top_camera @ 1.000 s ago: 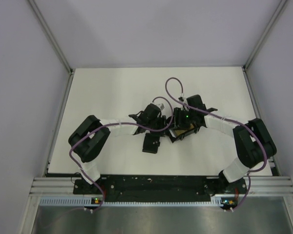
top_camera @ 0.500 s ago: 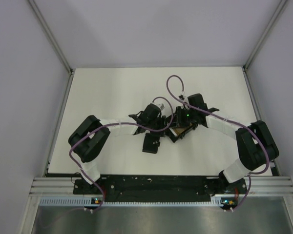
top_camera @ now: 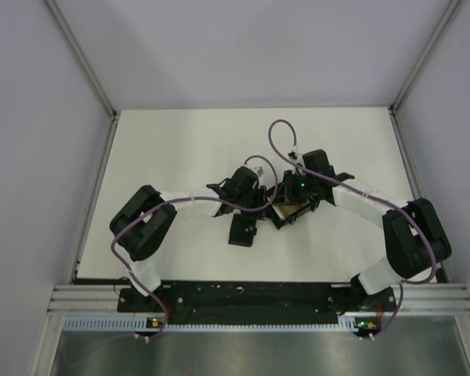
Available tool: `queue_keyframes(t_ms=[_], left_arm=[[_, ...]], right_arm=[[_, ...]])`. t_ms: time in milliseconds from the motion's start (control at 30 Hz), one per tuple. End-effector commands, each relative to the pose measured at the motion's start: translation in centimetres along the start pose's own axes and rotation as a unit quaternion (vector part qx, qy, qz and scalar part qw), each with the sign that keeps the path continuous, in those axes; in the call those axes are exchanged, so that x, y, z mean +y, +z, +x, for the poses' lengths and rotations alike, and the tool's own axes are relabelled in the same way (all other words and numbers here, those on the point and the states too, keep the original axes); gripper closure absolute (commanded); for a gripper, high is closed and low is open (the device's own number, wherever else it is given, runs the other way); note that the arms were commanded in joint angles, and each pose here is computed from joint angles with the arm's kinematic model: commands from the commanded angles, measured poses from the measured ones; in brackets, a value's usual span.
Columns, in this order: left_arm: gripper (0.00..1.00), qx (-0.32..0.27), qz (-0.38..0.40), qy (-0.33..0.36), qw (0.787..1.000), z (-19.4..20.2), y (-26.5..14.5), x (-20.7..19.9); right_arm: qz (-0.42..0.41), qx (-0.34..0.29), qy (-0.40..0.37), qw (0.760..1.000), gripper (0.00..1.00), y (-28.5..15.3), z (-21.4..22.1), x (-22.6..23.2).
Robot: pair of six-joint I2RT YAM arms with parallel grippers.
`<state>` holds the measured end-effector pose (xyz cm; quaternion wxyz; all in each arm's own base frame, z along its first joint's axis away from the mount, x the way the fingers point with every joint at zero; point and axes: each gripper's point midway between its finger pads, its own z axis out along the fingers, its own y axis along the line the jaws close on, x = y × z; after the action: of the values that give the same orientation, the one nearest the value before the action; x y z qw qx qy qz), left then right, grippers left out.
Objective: Put the credit cards into the card holder
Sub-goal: Pick up the credit card from the storage box.
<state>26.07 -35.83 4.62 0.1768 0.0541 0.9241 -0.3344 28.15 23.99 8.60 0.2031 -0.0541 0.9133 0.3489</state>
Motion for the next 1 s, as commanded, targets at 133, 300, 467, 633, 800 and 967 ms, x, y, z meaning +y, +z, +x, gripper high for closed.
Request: queue_keyframes(t_ms=[133, 300, 467, 633, 800, 967], left_arm=[[0.61, -0.062, 0.029, 0.008, 0.998, -3.6, -0.8, -2.2], [0.61, -0.063, 0.031, 0.008, 0.998, -3.6, -0.9, -2.2], [0.61, -0.064, 0.03, 0.008, 0.997, -3.6, -1.0, -2.2], [0.61, -0.061, 0.032, 0.006, 0.998, -3.6, -0.9, -2.2], [0.61, -0.06, 0.032, 0.008, 0.998, -3.5, -0.8, -2.1], [0.61, -0.061, 0.031, 0.007, 0.998, -3.5, -0.9, -2.0]], right_arm=[[-0.058, 0.027, 0.0, 0.998, 0.95, -0.8, 0.5, 3.2], [-0.073, 0.04, 0.008, 0.996, 0.9, -0.2, 1.0, 3.3], [-0.077, 0.046, 0.014, 0.996, 0.85, 0.1, 1.2, 3.2], [-0.079, 0.053, 0.021, 0.995, 0.82, 0.4, 1.4, 3.2], [-0.075, 0.052, 0.022, 0.996, 0.91, 0.5, 1.4, 2.9], [-0.079, 0.052, 0.025, 0.995, 0.96, 0.5, 1.3, 2.9]])
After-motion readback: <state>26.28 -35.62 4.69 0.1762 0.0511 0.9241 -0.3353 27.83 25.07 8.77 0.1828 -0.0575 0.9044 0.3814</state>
